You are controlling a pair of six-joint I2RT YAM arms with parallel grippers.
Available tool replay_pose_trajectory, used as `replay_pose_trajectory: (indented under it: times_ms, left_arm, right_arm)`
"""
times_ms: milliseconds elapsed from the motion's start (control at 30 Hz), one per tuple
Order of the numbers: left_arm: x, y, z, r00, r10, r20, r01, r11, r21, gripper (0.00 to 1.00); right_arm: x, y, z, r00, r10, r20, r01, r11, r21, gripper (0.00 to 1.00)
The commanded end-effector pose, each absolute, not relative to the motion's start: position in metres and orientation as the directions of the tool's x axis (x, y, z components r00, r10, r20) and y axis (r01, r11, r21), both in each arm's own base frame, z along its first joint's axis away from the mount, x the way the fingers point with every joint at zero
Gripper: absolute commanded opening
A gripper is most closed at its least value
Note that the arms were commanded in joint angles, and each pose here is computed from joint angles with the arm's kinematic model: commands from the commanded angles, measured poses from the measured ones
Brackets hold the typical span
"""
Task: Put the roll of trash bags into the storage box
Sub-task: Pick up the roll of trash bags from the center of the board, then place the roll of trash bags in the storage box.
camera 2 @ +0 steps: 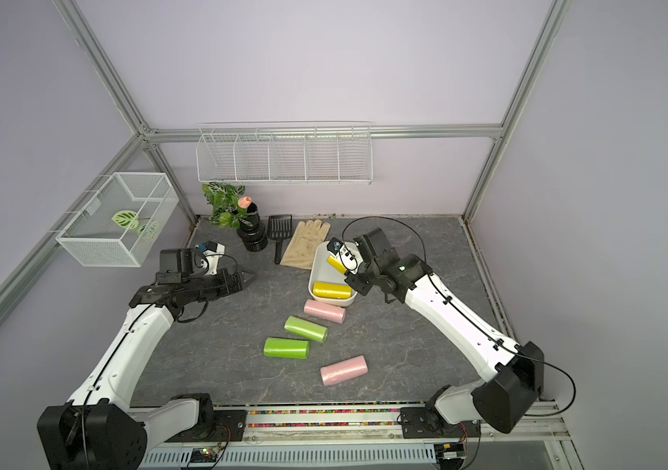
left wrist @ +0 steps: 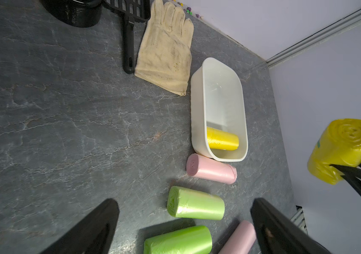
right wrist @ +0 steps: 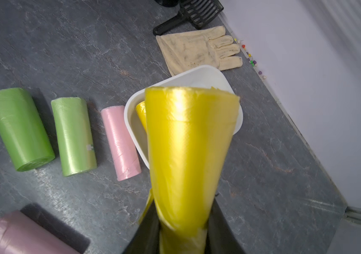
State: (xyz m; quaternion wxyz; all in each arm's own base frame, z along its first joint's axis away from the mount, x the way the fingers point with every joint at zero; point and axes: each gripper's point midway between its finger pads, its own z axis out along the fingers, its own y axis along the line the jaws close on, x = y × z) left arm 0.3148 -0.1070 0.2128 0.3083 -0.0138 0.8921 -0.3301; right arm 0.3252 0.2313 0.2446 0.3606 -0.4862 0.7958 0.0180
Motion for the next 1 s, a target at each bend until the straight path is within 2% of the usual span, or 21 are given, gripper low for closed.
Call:
replay_pose_trajectory:
  times_ms: [0, 200, 367, 433, 533, 667, 967]
  left_arm:
    - [0.316, -0.108, 0.225, -0.791, -0.218, -0.571, 0.214, 0.776, -0.593, 1.00]
    - [0.314, -0.109, 0.227, -0.788, -0.219, -0.576, 0.219, 0.775, -0.593, 1.00]
    - [0.313, -0.107, 0.229, -0.781, -0.219, -0.584, 0.218, 0.782, -0.585, 1.00]
    - [0.313, -0.107, 0.230, -0.779, -0.220, -0.587, 0.219, 0.781, -0.584, 1.00]
    - [0.312, -0.107, 0.231, -0.774, -0.222, -0.592, 0.222, 0.782, -0.583, 1.00]
    - [0.311, -0.106, 0.232, -0.772, -0.224, -0.595, 0.222, 0.782, -0.583, 1.00]
    - [0.310, -0.108, 0.234, -0.769, -0.223, -0.599, 0.232, 0.777, -0.586, 1.00]
  right_arm:
    - [0.329, 0.239, 0.237, -0.141, -0.837, -0.528, -0.859, 0.369, -0.355, 0.00]
    - [0.367, 0.253, 0.212, -0.070, -0.890, -0.451, -0.914, 0.239, -0.329, 0.00]
    - [0.397, 0.274, 0.196, -0.059, -0.890, -0.453, -0.935, 0.209, -0.287, 0.00]
    - [0.406, 0.276, 0.182, -0.086, -0.905, -0.416, -0.946, 0.205, -0.251, 0.00]
    - [0.407, 0.275, 0.157, -0.112, -0.928, -0.355, -0.964, 0.188, -0.190, 0.00]
    - [0.406, 0.277, 0.137, -0.131, -0.932, -0.338, -0.971, 0.189, -0.147, 0.00]
    - [0.407, 0.268, 0.099, -0.111, -0.960, -0.256, -0.980, 0.148, -0.130, 0.00]
